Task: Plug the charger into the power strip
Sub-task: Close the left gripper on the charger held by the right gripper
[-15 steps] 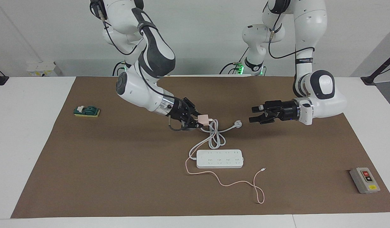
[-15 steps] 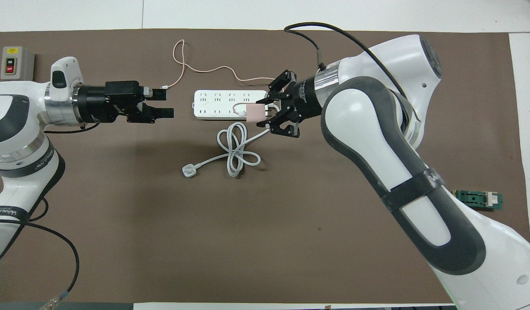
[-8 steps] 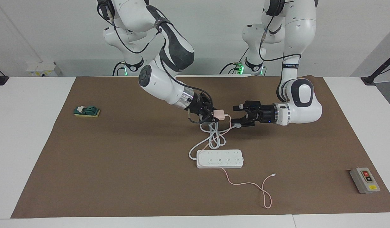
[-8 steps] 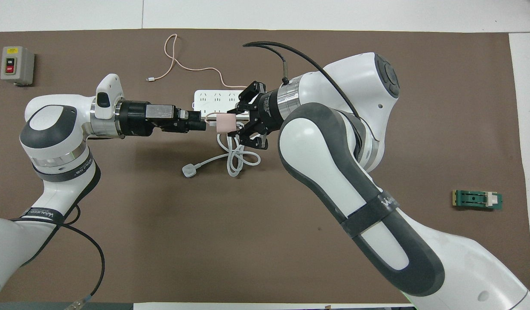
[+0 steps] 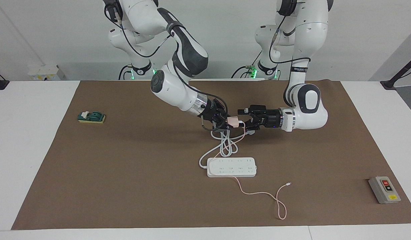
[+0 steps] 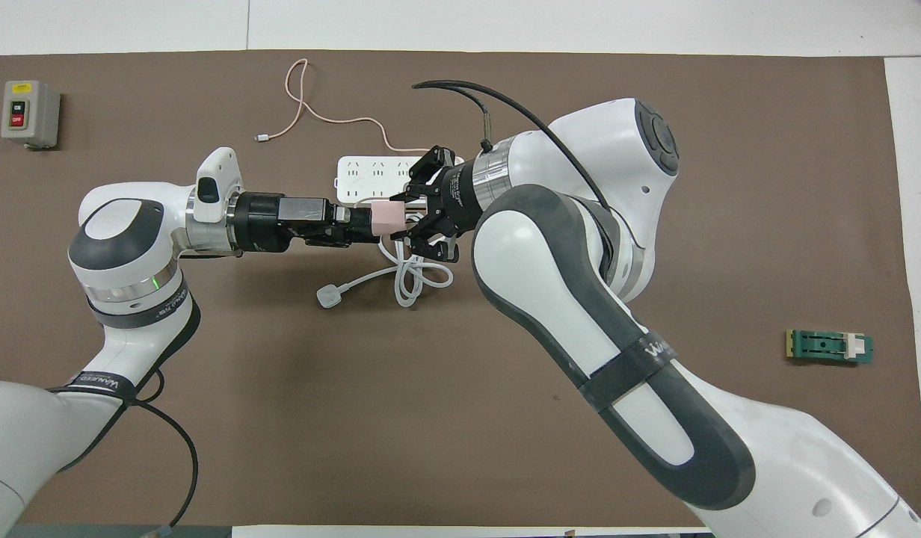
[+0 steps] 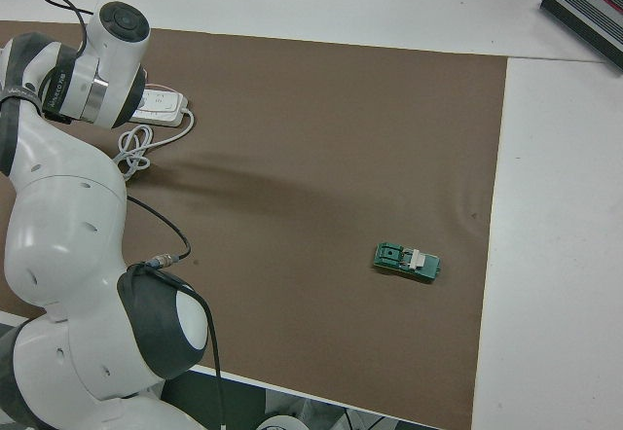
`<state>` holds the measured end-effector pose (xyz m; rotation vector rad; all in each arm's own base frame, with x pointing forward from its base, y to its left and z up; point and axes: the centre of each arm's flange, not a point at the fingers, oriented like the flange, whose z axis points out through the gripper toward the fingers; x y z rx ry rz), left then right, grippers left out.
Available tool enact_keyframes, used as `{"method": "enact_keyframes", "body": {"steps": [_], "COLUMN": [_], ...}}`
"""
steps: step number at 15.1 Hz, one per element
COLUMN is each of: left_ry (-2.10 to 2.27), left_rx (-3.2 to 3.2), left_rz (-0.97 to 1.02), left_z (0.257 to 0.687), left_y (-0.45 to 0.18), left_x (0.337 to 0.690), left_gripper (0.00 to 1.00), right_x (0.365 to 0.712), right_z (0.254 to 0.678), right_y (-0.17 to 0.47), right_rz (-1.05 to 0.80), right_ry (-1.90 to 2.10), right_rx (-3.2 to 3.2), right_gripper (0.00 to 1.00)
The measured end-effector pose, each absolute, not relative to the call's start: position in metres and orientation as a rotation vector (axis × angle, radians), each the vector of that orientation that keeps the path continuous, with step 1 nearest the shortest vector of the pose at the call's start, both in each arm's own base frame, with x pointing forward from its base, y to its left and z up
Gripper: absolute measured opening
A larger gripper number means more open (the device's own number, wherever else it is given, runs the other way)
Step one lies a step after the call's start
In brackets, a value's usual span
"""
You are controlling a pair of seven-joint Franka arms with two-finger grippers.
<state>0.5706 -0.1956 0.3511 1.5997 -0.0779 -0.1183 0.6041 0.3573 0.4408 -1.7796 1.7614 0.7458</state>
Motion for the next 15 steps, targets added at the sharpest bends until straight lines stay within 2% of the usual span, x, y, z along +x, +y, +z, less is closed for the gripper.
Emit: {"method": "enact_keyframes", "body": {"steps": [4,7,11,12,13,15], "left_ry": [-0.075,-0.061,-0.041,-0.038,-0.036,-0.024], "left_rx": [1.589,1.595,1.598,1.602,1.606,1.623], "left_rz": [-0.112,-0.094,-0.073,-0.07,-0.068,-0.06], "left_z": [0.3542,0.3552,0.3548,0.3544,0.3539,0.3499], "left_y": [-0.1984,-0.1966,-0.1997,-0.2001,-0.2009,-0.201], "left_x": [0.5707,0.573,0.575,0.5752,0.5753,0.5751], "left_gripper": [1.0,0.93,0.69,0.69,0.63,0.36], "right_x": [0.6042,0.6042,0.6042,0.6042,0.6043,0.6053], "right_z": [0.4409,0.4409,0.4409,0.4409,0.4409,0.444], "right_y": [0.3571,0.3571,0.3571,0.3571,0.3571,0.3569], "right_rz": [0.745,0.745,0.745,0.745,0.745,0.742], "right_ry": [1.762,1.762,1.762,1.762,1.762,1.757], "right_rx": [-1.779,-1.779,-1.779,-1.779,-1.779,-1.776], "right_gripper": [0.47,0.47,0.47,0.47,0.47,0.47]}}
